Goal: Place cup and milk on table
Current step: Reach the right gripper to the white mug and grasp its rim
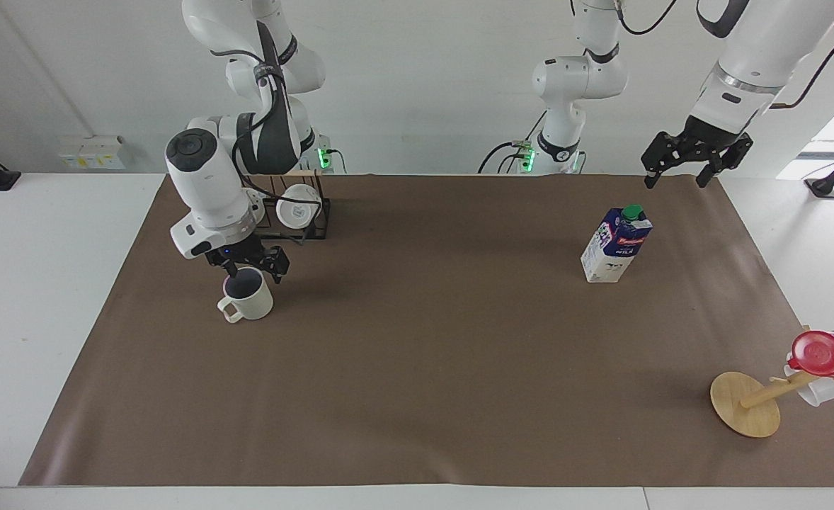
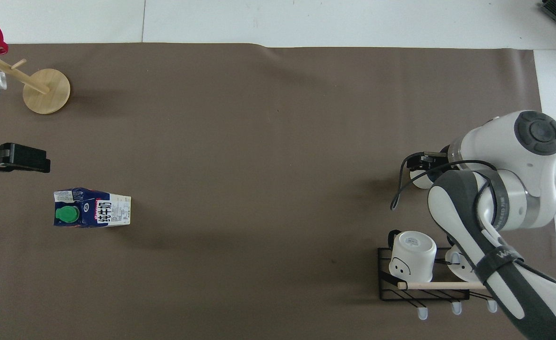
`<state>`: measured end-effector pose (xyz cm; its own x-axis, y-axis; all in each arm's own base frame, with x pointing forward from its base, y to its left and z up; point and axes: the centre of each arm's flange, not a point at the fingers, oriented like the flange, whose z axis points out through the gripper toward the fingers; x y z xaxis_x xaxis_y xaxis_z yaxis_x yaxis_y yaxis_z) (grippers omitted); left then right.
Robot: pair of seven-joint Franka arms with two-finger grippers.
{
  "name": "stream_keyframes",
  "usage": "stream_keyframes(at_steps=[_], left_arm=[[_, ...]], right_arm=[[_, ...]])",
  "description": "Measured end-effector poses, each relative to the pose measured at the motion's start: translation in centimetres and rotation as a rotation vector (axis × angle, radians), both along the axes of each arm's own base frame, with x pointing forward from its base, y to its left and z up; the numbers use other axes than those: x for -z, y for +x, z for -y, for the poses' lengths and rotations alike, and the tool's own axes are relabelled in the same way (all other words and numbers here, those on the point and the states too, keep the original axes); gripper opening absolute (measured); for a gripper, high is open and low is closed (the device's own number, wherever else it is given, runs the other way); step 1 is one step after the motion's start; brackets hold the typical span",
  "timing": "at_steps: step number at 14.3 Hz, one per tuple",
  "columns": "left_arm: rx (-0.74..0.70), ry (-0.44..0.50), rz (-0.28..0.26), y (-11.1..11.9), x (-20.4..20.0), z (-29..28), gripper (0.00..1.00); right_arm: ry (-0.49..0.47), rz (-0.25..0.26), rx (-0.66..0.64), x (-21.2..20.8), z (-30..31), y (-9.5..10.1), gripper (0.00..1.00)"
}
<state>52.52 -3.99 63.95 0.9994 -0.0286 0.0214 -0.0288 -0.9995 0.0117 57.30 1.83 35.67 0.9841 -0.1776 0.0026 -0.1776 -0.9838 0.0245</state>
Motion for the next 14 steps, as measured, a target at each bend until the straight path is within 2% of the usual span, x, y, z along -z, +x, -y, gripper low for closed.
stream_keyframes(at_steps=[6,7,10,14], left_arm=[[0.0,0.0,0.0,0.0,0.0,0.0,1.0],[0.0,0.0,0.0,0.0,0.0,0.0,1.0],[0.0,0.0,0.0,0.0,0.0,0.0,1.0],[0.0,0.0,0.0,0.0,0.0,0.0,1.0]], right_arm=[[-0.002,-0.005,0.001,1.36,0.06,0.27,1.0],[-0.002,0.0,0.001,1.31,0.05,0.32,0.93],[-0.002,0.003,-0.001,1.29,-0.08,0.35,0.58],[0.0,0.009,-0.009,1.2,-0.49,0.41,0.16]])
